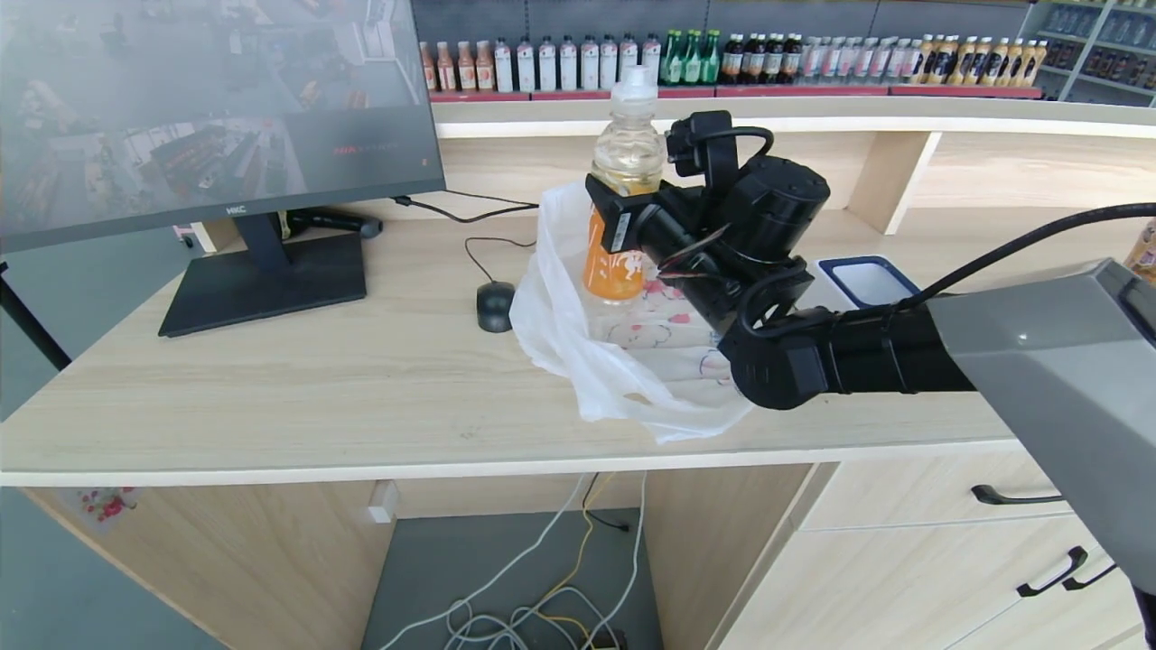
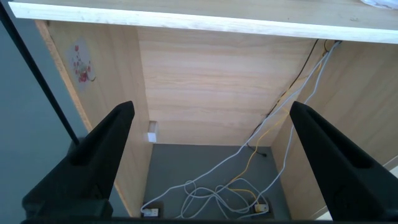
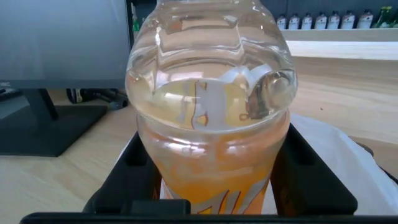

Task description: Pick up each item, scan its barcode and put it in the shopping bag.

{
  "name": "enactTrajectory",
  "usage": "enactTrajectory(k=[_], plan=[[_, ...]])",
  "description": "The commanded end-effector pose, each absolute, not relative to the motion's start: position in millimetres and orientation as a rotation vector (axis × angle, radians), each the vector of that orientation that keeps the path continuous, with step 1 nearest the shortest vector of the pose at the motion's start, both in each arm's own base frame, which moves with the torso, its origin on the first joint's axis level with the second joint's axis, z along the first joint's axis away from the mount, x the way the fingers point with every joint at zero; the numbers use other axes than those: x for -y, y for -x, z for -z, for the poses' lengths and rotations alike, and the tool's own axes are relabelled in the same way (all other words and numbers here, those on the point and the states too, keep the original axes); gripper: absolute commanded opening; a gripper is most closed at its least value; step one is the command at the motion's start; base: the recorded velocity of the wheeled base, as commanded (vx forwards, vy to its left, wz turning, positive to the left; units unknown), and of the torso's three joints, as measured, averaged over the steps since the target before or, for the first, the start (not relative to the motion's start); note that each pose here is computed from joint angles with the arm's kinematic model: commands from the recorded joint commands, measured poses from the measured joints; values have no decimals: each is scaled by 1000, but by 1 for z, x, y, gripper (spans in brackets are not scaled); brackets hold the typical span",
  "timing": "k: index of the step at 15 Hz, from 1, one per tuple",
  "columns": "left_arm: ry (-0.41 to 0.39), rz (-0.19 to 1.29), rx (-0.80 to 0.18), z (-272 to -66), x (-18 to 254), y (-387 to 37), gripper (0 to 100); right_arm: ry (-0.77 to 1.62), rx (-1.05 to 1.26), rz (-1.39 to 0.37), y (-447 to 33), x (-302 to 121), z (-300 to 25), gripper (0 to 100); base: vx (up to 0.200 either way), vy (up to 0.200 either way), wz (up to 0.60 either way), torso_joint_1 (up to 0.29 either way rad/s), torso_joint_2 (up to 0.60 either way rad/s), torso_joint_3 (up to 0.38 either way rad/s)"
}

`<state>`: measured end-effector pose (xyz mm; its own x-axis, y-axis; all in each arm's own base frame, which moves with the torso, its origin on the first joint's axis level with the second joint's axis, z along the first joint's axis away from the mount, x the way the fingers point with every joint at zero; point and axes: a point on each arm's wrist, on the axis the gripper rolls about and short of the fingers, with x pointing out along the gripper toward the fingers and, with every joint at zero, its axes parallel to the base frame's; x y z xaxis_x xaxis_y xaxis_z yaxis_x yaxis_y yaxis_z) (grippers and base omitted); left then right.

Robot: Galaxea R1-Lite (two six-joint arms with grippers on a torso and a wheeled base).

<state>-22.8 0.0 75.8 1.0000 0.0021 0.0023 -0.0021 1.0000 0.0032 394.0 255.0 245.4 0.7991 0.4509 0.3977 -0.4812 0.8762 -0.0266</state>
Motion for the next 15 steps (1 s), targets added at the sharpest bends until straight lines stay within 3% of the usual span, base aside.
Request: enactTrajectory(k=[1,15], plan=[[-3,-3,2,-76,0,23,100,-73,398,-502,-405,-263,-233,0,0,0,0,0,0,0],[-3,-3,3,-76,0,23,100,-40,356,-502,-413,-269,-214,0,0,0,0,0,0,0]])
